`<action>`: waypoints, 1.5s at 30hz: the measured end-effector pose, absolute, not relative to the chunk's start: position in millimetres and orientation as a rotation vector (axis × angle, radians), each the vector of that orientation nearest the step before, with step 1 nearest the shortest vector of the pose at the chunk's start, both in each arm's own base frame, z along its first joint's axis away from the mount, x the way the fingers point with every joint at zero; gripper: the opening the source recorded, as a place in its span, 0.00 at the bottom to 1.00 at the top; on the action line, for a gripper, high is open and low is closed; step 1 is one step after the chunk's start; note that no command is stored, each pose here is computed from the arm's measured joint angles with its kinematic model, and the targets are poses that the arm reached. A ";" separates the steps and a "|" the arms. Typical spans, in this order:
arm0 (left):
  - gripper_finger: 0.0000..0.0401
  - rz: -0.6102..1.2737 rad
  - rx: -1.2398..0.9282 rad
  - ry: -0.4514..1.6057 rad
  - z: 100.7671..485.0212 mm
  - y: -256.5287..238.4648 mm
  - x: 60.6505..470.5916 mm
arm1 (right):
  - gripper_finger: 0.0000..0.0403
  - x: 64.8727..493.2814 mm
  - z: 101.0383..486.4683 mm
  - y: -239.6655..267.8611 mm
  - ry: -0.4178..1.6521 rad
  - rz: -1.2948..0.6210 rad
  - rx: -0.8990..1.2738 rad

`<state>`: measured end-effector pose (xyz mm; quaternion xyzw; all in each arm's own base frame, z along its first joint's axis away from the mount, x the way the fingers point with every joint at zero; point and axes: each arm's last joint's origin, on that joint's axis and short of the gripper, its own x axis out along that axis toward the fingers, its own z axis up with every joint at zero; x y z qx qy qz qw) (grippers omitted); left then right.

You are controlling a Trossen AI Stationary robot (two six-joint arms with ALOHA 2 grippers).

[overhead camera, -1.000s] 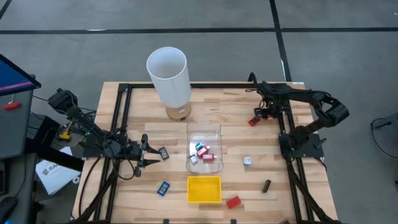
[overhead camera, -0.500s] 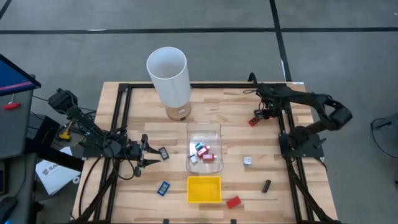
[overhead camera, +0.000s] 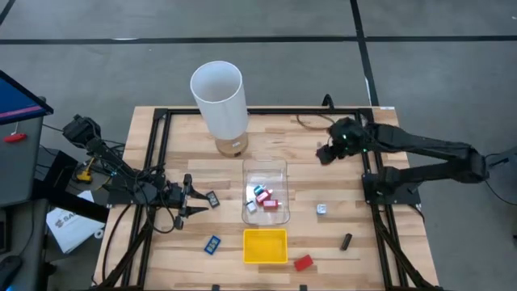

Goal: Pick & Place Office items
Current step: Put the pink charger adapter into the transparent bin

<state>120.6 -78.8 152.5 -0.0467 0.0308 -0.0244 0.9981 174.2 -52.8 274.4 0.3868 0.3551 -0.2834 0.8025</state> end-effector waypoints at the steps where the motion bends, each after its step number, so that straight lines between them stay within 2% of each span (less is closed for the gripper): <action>1: 0.38 -0.049 -0.092 0.062 152.5 -78.8 120.6 | 0.30 179.3 280.0 -45.9 0.743 -0.556 0.816; 7: 0.38 -0.051 -0.076 0.039 155.1 -78.9 120.8 | 0.30 222.2 297.1 -15.0 0.722 -0.353 0.732; 13: 0.38 -0.049 -0.074 0.038 155.2 -78.8 120.8 | 0.30 281.6 285.8 0.5 0.892 -0.300 0.651; 25: 0.38 -0.048 -0.071 0.041 154.8 -78.7 120.8 | 0.30 374.1 261.6 -28.9 1.113 -0.199 0.560; 33: 0.38 -0.047 -0.072 0.047 154.1 -78.7 120.8 | 0.30 398.0 226.3 -32.4 1.209 -0.115 0.600; 45: 0.38 -0.047 -0.071 0.051 153.7 -78.7 120.7 | 0.30 408.3 225.0 15.4 1.172 -0.019 0.579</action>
